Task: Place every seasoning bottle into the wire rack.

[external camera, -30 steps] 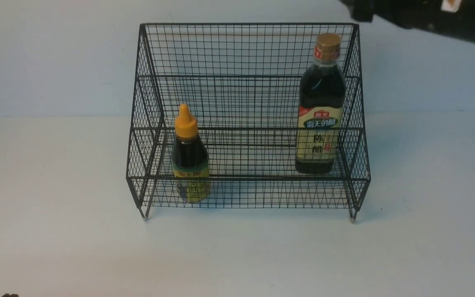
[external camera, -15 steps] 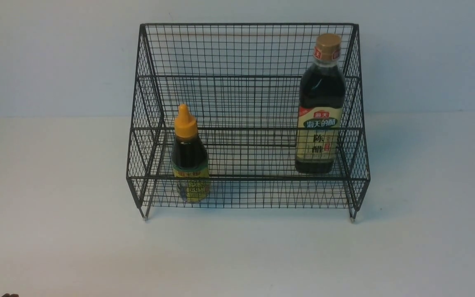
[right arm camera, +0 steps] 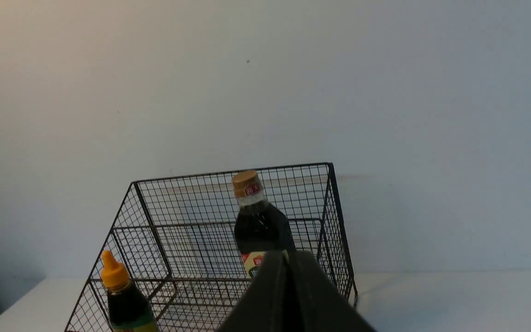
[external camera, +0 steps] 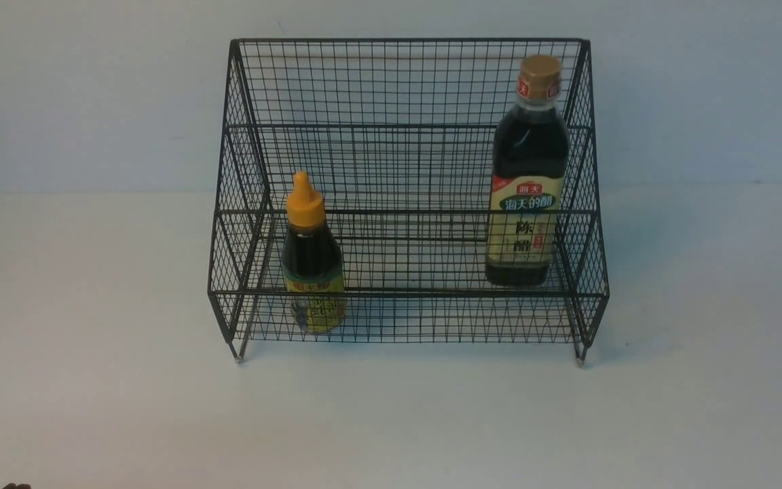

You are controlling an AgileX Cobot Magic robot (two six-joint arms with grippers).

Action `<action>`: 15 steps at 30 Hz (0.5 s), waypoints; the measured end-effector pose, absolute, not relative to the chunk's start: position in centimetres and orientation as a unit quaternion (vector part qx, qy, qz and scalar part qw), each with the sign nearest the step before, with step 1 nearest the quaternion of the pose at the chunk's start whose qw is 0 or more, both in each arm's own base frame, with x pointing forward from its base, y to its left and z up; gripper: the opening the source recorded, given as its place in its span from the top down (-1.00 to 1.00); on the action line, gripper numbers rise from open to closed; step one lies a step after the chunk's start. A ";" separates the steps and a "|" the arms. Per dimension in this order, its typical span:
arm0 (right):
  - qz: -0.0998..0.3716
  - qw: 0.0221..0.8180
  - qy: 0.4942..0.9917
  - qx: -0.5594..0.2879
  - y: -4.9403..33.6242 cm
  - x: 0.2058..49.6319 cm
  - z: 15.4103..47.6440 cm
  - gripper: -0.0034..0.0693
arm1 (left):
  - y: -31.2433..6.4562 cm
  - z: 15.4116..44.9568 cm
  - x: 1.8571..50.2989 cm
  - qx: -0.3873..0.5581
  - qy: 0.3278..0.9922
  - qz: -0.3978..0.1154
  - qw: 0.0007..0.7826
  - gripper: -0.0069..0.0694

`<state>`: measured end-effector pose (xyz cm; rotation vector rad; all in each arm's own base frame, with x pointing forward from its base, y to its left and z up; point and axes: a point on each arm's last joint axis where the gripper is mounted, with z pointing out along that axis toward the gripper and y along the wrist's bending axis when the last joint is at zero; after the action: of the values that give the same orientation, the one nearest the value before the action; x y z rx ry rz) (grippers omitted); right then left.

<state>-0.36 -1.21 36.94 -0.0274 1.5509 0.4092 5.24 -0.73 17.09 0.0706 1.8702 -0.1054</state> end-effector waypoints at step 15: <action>0.159 0.722 0.671 -0.060 -0.2 0.6 34.9 0.95 | -0.7 17.1 5.2 0.030 0.804 -0.045 0.592 0.83</action>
<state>0.60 -0.22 34.87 -0.1335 1.4813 0.3520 5.24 -0.73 17.09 0.0706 1.8702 -0.1054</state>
